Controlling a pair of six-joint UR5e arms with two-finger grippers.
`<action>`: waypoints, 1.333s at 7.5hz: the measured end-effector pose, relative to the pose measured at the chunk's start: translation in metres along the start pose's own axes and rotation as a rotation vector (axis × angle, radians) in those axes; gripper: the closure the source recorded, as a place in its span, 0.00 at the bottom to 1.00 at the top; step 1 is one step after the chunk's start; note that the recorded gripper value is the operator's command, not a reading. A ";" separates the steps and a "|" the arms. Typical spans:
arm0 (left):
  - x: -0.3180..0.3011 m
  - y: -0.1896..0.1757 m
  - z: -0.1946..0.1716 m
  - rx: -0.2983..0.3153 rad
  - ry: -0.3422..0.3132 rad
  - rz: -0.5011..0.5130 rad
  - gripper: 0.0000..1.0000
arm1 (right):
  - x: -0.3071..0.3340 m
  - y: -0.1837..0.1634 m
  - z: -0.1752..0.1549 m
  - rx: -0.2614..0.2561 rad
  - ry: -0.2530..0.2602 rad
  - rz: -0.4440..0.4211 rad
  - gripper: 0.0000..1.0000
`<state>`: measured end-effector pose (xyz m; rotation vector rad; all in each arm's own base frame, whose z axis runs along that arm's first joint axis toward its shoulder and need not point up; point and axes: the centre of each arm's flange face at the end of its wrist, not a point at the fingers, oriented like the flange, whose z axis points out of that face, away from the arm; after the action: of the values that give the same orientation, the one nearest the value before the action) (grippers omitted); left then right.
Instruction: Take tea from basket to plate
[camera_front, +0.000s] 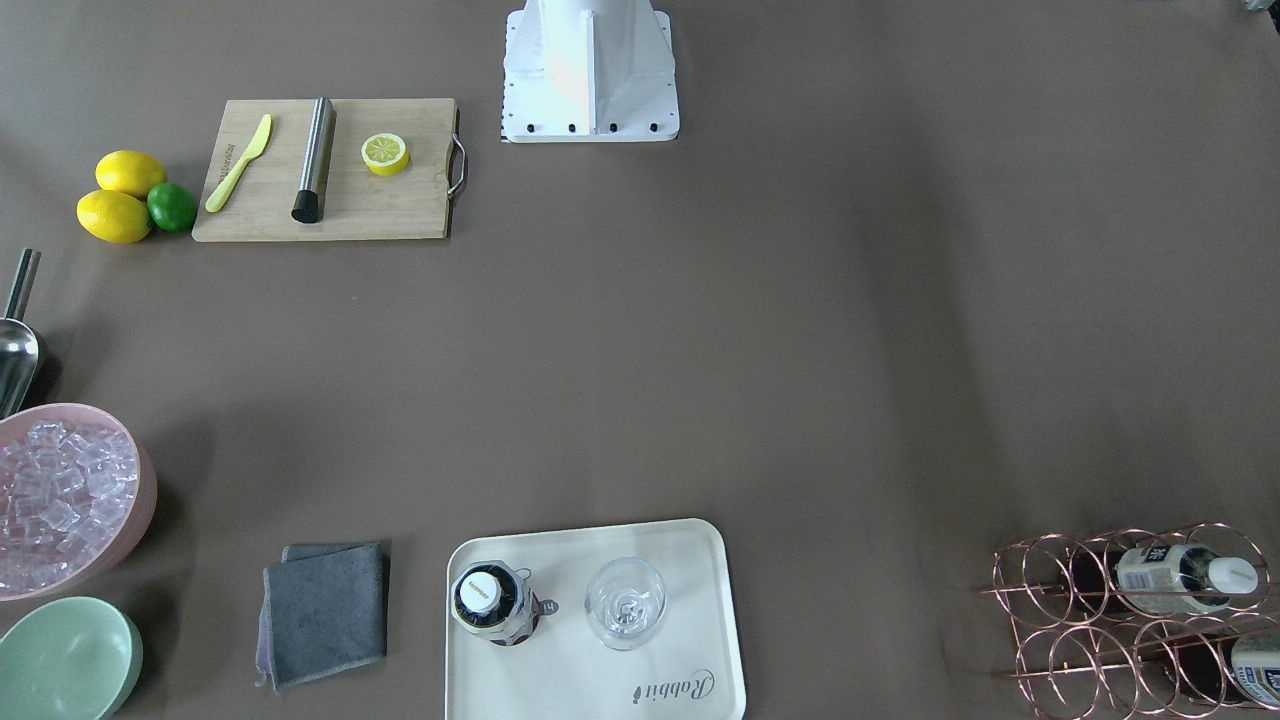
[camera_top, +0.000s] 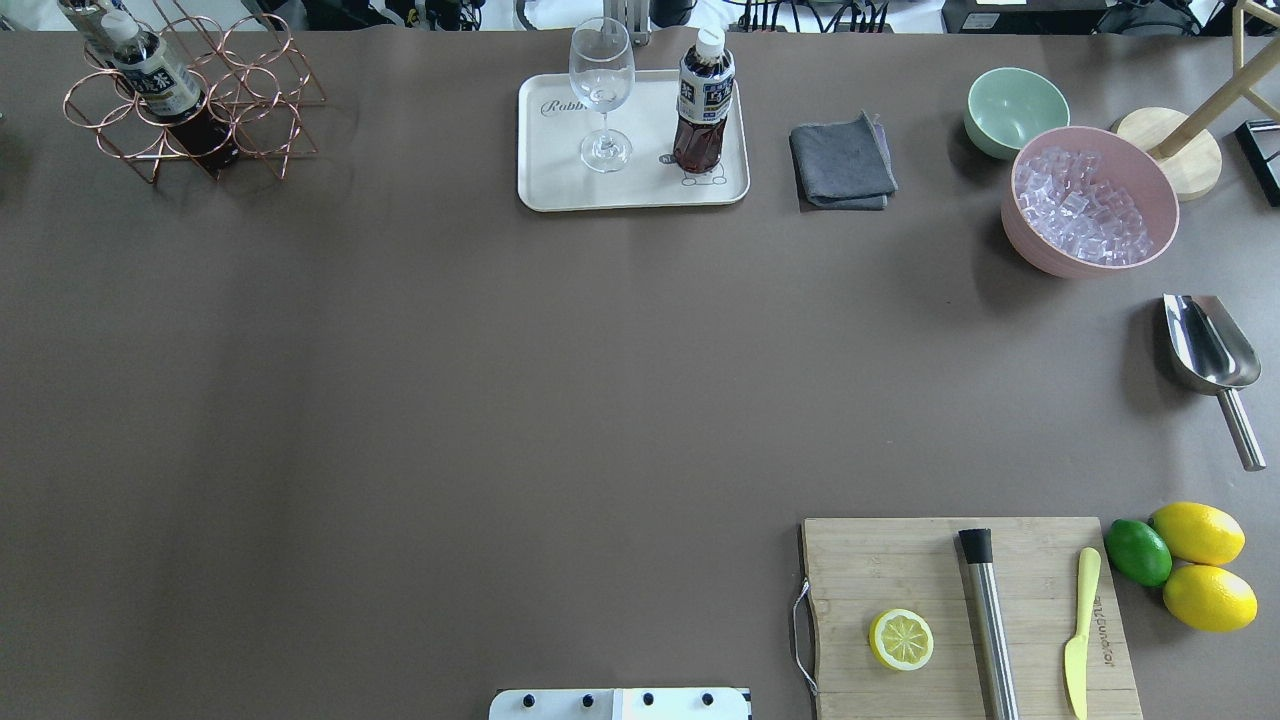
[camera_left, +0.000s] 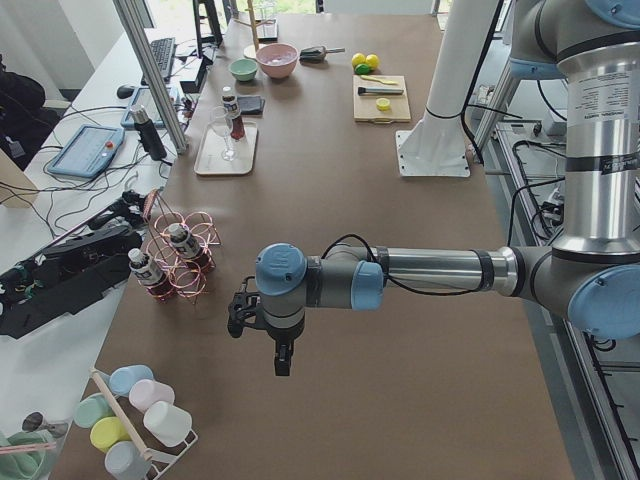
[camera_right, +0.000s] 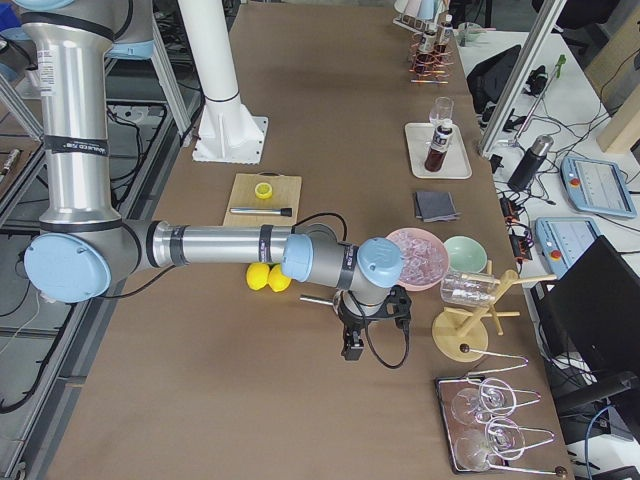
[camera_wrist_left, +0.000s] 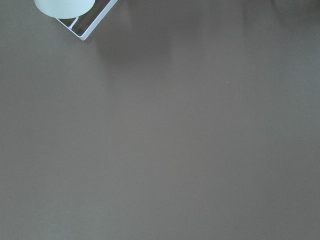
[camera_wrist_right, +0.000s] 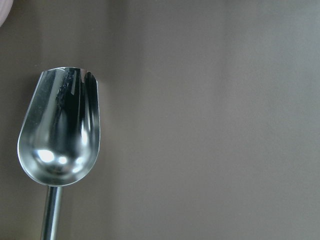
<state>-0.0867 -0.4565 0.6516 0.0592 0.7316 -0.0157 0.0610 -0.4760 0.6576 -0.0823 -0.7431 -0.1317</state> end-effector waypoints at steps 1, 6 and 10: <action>0.000 0.000 0.000 0.000 0.000 0.001 0.01 | -0.001 0.000 0.000 0.003 -0.013 0.000 0.00; -0.001 0.000 0.002 -0.001 0.000 0.000 0.01 | -0.003 -0.001 0.000 0.005 -0.024 0.001 0.00; -0.001 -0.001 0.002 0.000 0.000 0.002 0.02 | -0.003 -0.003 -0.001 0.005 -0.011 -0.007 0.00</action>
<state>-0.0860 -0.4574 0.6536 0.0599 0.7315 -0.0141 0.0591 -0.4784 0.6548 -0.0760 -0.7551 -0.1360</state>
